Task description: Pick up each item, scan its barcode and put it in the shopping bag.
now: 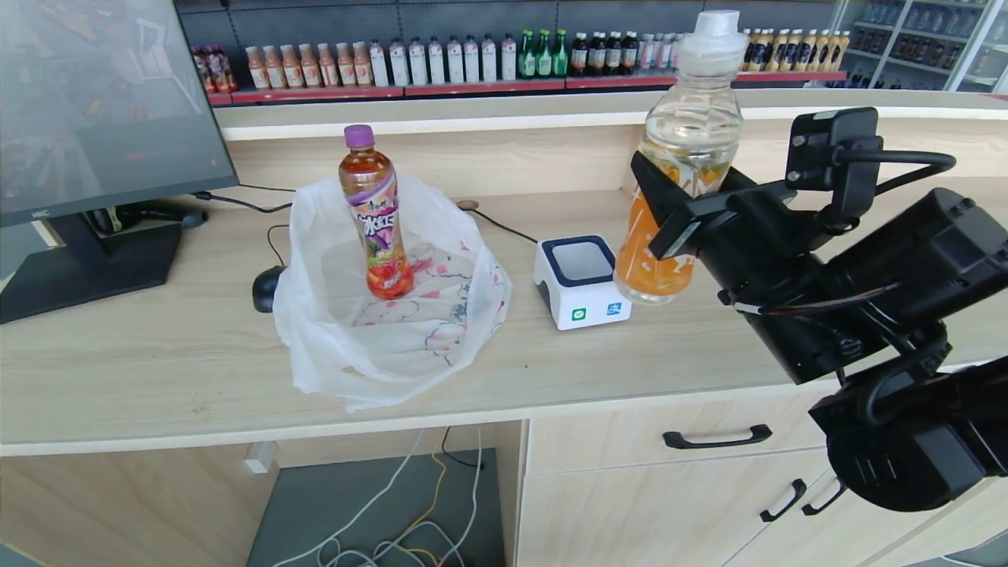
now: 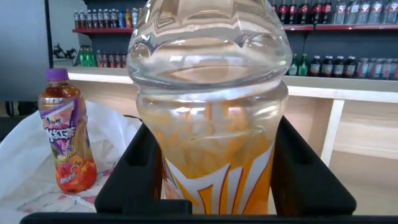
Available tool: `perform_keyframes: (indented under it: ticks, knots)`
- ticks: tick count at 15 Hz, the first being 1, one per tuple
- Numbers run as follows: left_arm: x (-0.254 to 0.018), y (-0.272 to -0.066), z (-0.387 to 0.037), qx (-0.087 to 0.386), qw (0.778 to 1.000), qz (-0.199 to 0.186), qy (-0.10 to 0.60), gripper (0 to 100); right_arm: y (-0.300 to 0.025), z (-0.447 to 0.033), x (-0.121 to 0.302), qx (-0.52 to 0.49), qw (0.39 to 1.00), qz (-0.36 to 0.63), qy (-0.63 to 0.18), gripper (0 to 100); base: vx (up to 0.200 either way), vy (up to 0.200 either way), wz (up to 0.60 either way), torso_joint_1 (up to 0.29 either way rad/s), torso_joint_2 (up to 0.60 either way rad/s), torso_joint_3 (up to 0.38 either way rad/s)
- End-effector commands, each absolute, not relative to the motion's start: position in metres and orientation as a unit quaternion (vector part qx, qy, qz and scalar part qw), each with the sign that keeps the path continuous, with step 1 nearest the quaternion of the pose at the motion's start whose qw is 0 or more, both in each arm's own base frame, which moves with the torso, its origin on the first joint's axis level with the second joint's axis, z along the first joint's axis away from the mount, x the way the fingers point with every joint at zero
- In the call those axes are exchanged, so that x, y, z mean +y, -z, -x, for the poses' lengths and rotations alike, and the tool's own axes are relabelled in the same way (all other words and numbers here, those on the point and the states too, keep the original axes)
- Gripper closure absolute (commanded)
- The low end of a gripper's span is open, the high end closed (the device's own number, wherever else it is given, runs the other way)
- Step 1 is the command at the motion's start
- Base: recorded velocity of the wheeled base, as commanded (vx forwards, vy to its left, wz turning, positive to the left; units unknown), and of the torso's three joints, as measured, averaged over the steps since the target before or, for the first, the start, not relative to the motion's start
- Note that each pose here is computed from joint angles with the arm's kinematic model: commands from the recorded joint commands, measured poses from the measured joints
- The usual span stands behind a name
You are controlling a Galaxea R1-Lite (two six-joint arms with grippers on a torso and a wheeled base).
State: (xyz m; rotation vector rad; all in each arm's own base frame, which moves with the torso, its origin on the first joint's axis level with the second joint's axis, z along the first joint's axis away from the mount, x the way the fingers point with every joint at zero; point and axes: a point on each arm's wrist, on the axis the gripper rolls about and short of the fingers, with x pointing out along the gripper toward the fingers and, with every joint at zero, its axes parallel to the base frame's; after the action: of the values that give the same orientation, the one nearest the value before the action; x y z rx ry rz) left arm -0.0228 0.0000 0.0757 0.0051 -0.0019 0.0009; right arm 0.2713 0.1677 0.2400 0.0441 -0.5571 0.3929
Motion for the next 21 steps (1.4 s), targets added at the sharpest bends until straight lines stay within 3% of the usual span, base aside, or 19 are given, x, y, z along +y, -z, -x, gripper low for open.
perform_keyframes:
  ticks: [1,6,21]
  knots:
    - [0.000,-0.076,0.023,-0.001,1.000,-0.003,-0.001,0,-0.238,-0.276,0.167,-0.272,0.943,-0.026,-0.188,100,0.000,0.000,0.00,0.000,0.00,0.000]
    - [0.000,-0.076,0.023,-0.002,1.000,-0.001,-0.002,0,-0.245,-0.279,0.163,-0.277,0.947,-0.069,-0.147,100,0.000,0.000,0.00,0.000,0.00,0.000]
    - [0.000,-0.076,0.023,-0.002,1.000,-0.001,-0.002,0,-0.257,-0.278,0.162,-0.296,0.941,-0.078,-0.145,100,0.000,0.200,0.00,0.000,0.00,0.002]
